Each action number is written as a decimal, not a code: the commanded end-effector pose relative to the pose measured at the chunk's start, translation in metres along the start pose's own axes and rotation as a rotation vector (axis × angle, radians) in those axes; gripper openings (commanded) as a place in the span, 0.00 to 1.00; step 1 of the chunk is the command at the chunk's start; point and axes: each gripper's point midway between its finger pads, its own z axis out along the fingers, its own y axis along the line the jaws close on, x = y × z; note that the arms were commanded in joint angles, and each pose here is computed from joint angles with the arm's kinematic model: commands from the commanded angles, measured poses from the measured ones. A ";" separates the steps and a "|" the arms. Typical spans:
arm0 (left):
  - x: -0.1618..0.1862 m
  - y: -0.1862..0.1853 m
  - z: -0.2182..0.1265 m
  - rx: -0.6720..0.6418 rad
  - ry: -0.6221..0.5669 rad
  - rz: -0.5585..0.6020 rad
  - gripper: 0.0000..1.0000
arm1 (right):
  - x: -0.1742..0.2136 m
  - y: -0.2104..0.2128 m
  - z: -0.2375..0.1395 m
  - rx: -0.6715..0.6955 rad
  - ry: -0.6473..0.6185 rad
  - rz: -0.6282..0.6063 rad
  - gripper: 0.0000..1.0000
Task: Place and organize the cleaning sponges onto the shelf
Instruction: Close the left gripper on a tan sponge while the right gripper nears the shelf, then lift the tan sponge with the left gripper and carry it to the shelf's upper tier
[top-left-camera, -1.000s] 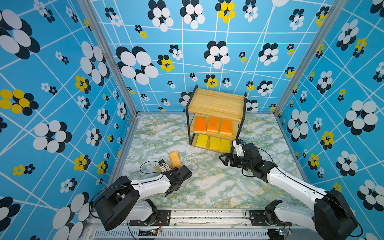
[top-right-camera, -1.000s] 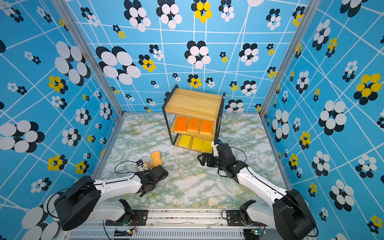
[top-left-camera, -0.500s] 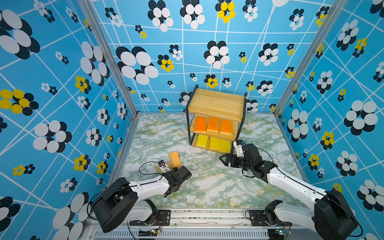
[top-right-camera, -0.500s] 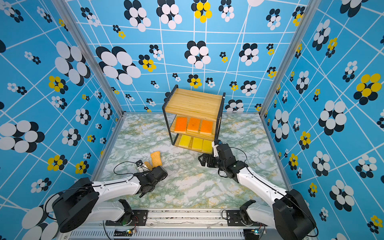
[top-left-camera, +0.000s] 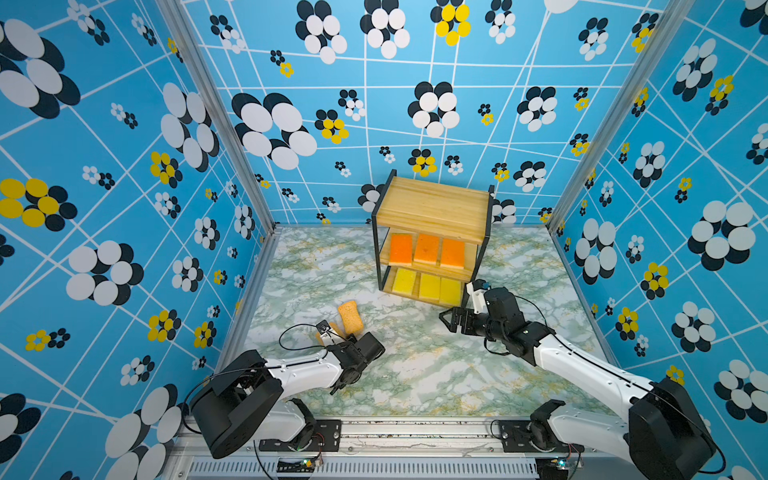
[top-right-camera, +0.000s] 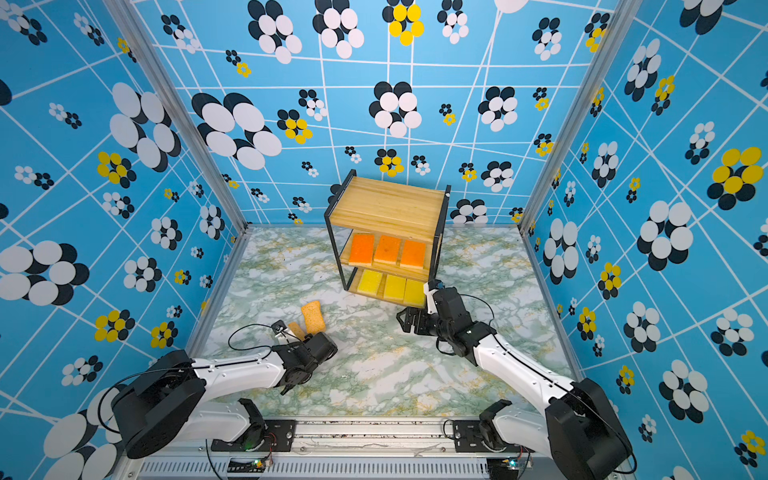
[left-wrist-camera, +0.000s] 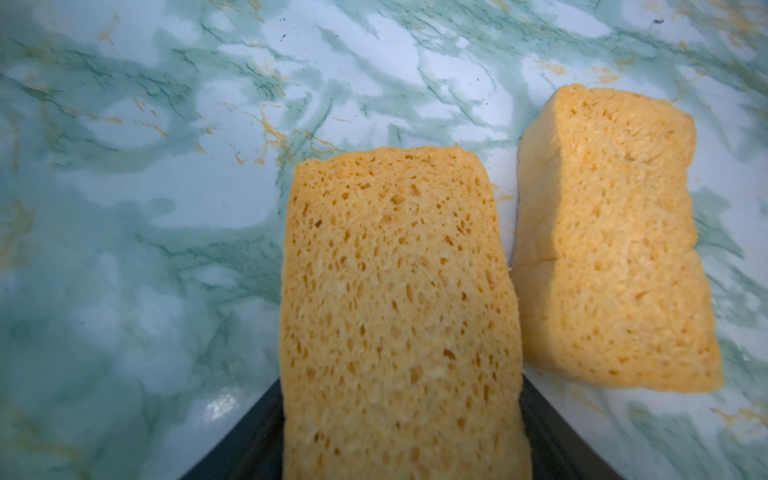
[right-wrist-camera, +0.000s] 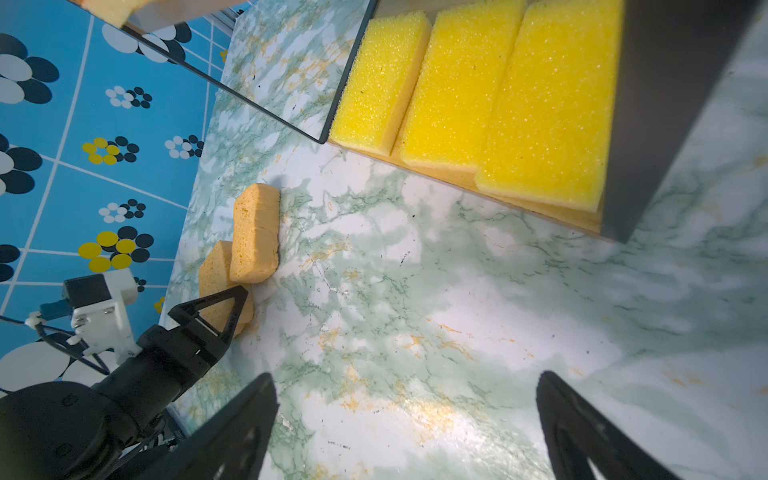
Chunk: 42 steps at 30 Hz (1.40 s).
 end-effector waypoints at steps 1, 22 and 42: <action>0.051 0.036 0.006 -0.085 0.214 0.028 0.66 | -0.005 0.000 0.000 0.014 -0.007 -0.016 0.99; -0.012 -0.002 -0.046 0.018 0.082 0.156 0.40 | -0.016 -0.014 -0.011 0.035 -0.018 0.015 0.99; -0.142 -0.168 -0.210 0.559 -0.145 0.542 0.38 | -0.013 -0.050 -0.021 0.149 0.013 0.070 0.99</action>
